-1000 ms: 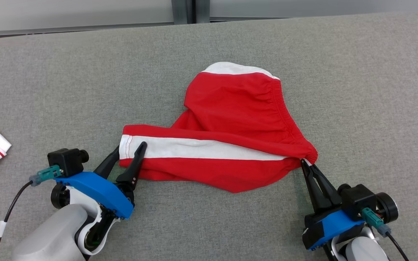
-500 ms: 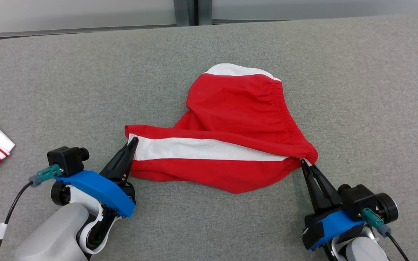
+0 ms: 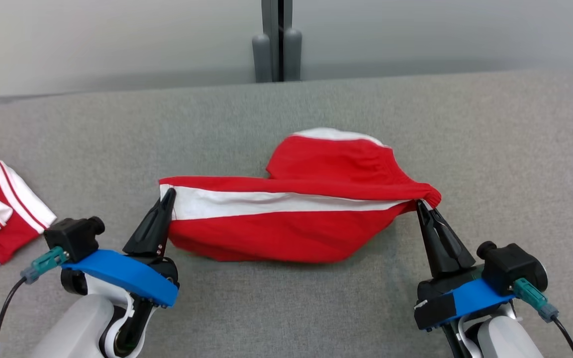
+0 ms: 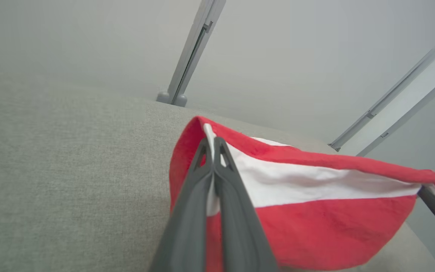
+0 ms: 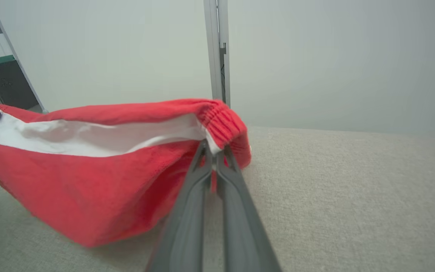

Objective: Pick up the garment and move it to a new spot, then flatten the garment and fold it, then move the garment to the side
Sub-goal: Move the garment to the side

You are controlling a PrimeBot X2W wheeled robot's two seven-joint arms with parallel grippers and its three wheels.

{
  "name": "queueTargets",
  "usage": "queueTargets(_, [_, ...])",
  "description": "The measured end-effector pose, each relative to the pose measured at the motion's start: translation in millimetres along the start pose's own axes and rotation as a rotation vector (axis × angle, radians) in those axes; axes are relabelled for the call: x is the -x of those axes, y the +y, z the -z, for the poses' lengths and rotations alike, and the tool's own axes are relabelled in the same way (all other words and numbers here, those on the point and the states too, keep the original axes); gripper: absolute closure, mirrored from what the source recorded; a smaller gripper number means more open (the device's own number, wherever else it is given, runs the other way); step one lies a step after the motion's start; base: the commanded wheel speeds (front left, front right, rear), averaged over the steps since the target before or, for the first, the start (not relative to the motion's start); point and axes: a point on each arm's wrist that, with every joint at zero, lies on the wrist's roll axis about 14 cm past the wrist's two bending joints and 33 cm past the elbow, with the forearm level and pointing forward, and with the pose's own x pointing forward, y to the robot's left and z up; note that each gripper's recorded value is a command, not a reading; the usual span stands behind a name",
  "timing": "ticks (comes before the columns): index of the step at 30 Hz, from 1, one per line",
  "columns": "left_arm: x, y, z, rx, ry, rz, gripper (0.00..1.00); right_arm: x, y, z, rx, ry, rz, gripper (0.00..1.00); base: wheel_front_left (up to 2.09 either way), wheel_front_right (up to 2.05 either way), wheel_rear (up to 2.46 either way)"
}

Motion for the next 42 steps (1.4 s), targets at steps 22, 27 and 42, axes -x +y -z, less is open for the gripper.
queueTargets(22, [-10,-82,-219,-0.368,-0.523,0.202,1.00,-56,19,-192,0.160,-0.409,-0.100,1.00,0.00,0.00,0.00])
queueTargets(27, [-60,-80,-241,-0.416,-0.548,0.252,1.00,-111,4,-171,0.227,-0.346,-0.071,1.00,0.00,0.00,0.00])
queueTargets(42, [-106,-7,-232,-0.430,-0.524,0.143,1.00,-223,-2,-100,0.225,-0.282,-0.081,1.00,0.00,0.00,0.00])
